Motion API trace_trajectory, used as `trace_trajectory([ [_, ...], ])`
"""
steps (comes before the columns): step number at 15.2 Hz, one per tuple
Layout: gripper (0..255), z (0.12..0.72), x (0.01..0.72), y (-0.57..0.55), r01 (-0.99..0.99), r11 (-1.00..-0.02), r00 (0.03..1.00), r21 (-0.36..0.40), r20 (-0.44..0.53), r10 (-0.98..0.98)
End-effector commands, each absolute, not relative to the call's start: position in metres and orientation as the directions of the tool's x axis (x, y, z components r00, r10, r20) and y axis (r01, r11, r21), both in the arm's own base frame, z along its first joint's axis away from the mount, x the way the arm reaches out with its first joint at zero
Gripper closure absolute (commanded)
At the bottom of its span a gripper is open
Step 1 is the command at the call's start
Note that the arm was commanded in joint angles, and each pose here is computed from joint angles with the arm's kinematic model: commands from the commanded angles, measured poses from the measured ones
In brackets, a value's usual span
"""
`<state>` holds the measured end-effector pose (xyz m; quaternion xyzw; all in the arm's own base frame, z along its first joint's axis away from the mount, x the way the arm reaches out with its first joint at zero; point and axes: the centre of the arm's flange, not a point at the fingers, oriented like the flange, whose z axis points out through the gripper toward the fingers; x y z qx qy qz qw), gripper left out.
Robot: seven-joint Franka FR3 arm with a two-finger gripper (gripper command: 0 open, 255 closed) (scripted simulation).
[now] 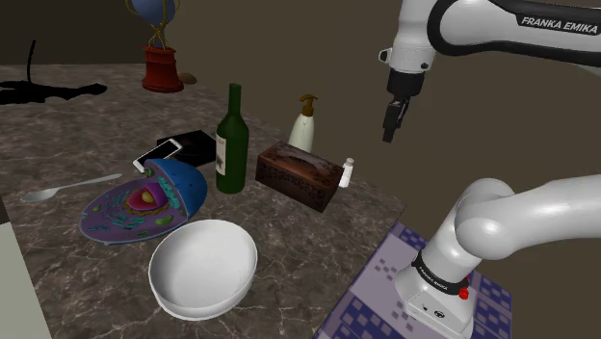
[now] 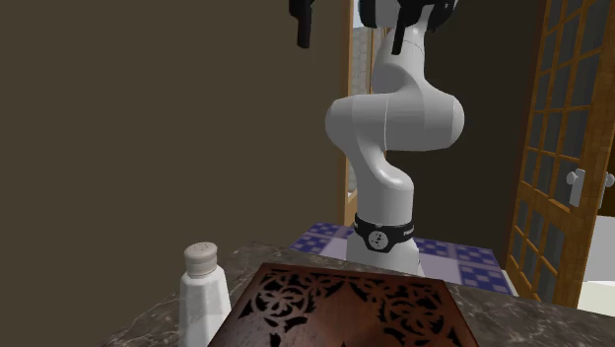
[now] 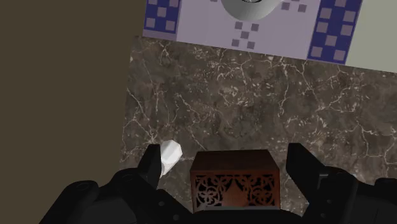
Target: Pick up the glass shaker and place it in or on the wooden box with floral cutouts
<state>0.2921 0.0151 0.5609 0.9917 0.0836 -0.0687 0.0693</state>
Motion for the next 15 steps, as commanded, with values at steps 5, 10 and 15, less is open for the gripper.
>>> trace_trajectory([
  [5, 0, 0.521, 0.313, -0.009, 0.182, -0.975, 0.978, 0.125, -0.125, 0.167],
  [10, 0, 0.471, 0.34, -0.039, 0.191, -0.974, 0.979, 0.124, -0.097, 0.18],
  [15, 0, 0.422, 0.369, -0.068, 0.199, -0.972, 0.979, 0.123, -0.069, 0.192],
])
